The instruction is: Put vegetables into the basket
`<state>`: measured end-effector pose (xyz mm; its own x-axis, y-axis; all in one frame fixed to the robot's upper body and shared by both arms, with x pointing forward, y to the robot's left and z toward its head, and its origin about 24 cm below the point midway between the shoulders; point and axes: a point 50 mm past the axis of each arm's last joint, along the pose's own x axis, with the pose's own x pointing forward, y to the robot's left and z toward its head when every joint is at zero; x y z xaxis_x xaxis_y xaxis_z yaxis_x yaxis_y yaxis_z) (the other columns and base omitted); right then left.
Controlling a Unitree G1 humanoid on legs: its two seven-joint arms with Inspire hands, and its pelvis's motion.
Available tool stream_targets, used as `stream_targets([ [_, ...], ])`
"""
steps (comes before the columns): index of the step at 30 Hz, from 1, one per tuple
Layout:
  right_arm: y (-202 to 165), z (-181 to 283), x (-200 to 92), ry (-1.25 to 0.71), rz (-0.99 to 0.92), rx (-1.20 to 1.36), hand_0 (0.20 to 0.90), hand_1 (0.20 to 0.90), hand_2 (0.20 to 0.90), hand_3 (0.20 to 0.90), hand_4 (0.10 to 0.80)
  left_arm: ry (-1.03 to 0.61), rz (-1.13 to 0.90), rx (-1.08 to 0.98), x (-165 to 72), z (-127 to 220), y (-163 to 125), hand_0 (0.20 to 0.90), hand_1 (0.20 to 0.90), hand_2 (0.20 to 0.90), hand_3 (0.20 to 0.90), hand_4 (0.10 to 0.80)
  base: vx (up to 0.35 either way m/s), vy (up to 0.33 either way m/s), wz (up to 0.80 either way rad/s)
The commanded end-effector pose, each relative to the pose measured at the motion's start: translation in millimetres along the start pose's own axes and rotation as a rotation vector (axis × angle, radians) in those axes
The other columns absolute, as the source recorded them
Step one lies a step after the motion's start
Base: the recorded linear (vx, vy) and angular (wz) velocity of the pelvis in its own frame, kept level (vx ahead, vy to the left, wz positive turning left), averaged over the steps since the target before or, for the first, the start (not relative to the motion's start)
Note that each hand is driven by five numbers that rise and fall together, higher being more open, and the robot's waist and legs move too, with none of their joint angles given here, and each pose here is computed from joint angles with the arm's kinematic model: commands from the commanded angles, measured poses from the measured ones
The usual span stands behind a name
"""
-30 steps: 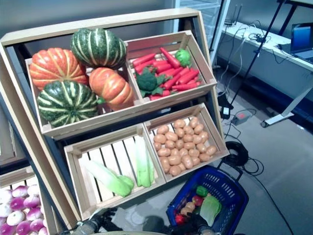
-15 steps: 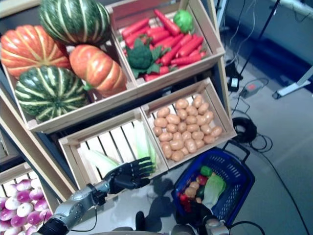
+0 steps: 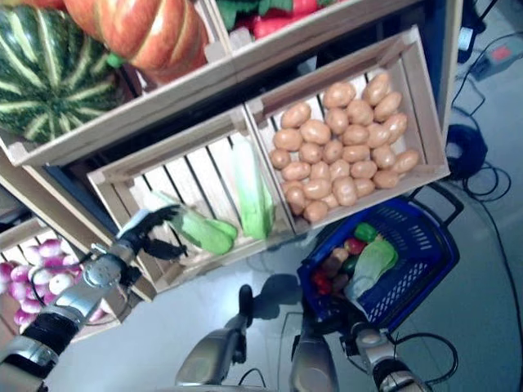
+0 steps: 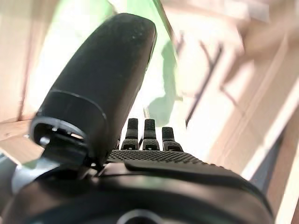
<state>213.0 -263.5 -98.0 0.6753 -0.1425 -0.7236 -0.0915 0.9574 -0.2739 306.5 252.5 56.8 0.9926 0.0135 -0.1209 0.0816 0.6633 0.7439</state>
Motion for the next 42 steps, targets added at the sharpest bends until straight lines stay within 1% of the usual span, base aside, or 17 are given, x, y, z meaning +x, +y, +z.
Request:
stream_targets([
  [1, 7.0, 3.7, -1.2, -0.061, 0.013, 0.027, 0.9, 0.9, 0.9, 0.9, 0.8, -0.171, 0.308, 0.132, 10.5, 32.5, 52.7, 0.9, 0.9, 0.9, 0.9, 0.8, -0.087, -0.067, 0.02],
  [4, 9.8, 7.3, -0.3, -0.077, 0.013, 0.036, 0.9, 0.9, 0.9, 0.9, 0.8, -0.22, 0.423, 0.249, 10.6, 38.5, 60.0, 0.9, 0.9, 0.9, 0.9, 0.8, -0.089, -0.065, 0.07],
  [7, 11.0, 15.3, 1.7, -0.092, 0.014, 0.047, 0.9, 0.9, 0.9, 0.9, 0.8, -0.254, 0.493, 0.378, 11.9, 43.4, 63.2, 0.9, 0.9, 0.9, 0.9, 0.8, -0.072, -0.034, 0.12],
  [8, 10.6, 19.2, 2.5, -0.1, 0.016, 0.045, 0.9, 0.9, 0.9, 0.9, 0.8, -0.263, 0.506, 0.424, 12.8, 45.1, 63.7, 0.9, 0.9, 0.9, 0.9, 0.8, -0.067, 0.005, 0.01],
  [9, 10.0, 24.8, 3.7, -0.107, 0.018, 0.041, 0.9, 0.9, 0.9, 0.9, 0.8, -0.286, 0.508, 0.523, 15.4, 48.8, 64.1, 0.9, 0.9, 0.9, 0.9, 0.8, -0.052, 0.017, 0.01],
  [13, 9.0, 38.5, 5.6, -0.127, 0.017, 0.028, 0.9, 0.9, 0.9, 0.9, 0.8, -0.296, 0.474, 0.632, 20.5, 54.1, 62.6, 0.9, 0.9, 0.9, 0.9, 0.8, -0.043, 0.055, 0.01],
  [19, 4.2, 51.1, 5.9, -0.157, 0.021, -0.009, 0.9, 0.9, 0.9, 0.9, 0.8, -0.304, 0.351, 0.783, 27.5, 59.4, 56.3, 0.9, 0.9, 0.9, 0.9, 0.8, -0.027, 0.053, -0.02],
  [24, -11.9, 56.5, 5.1, -0.159, -0.006, -0.025, 0.9, 0.9, 0.9, 0.9, 0.8, -0.269, 0.175, 0.87, 28.8, 58.3, 51.0, 0.9, 0.9, 0.9, 0.9, 0.8, -0.004, 0.04, -0.03],
  [31, -21.3, 70.6, 4.7, -0.193, -0.023, -0.033, 0.9, 0.9, 0.9, 0.9, 0.8, -0.252, 0.087, 0.912, 27.8, 70.4, 61.4, 0.9, 0.9, 0.9, 0.9, 0.8, -0.02, -0.001, -0.01],
  [34, -24.3, 83.3, 4.7, -0.221, -0.028, -0.028, 0.9, 0.9, 0.9, 0.9, 0.8, -0.229, -0.008, 0.941, 29.2, 79.1, 63.0, 0.9, 0.9, 0.9, 0.9, 0.8, -0.053, -0.019, 0.05],
  [37, -24.8, 92.7, 5.3, -0.239, -0.034, -0.029, 0.9, 0.9, 0.9, 0.9, 0.8, -0.17, -0.123, 0.955, 30.1, 82.9, 61.8, 0.9, 0.9, 0.9, 0.9, 0.8, -0.051, -0.016, 0.08],
  [42, -25.7, 96.3, 5.6, -0.245, -0.035, -0.024, 0.9, 0.9, 0.9, 0.9, 0.8, -0.154, -0.15, 0.952, 29.8, 88.4, 64.4, 0.9, 0.9, 0.9, 0.9, 0.8, -0.012, -0.008, 0.01],
])
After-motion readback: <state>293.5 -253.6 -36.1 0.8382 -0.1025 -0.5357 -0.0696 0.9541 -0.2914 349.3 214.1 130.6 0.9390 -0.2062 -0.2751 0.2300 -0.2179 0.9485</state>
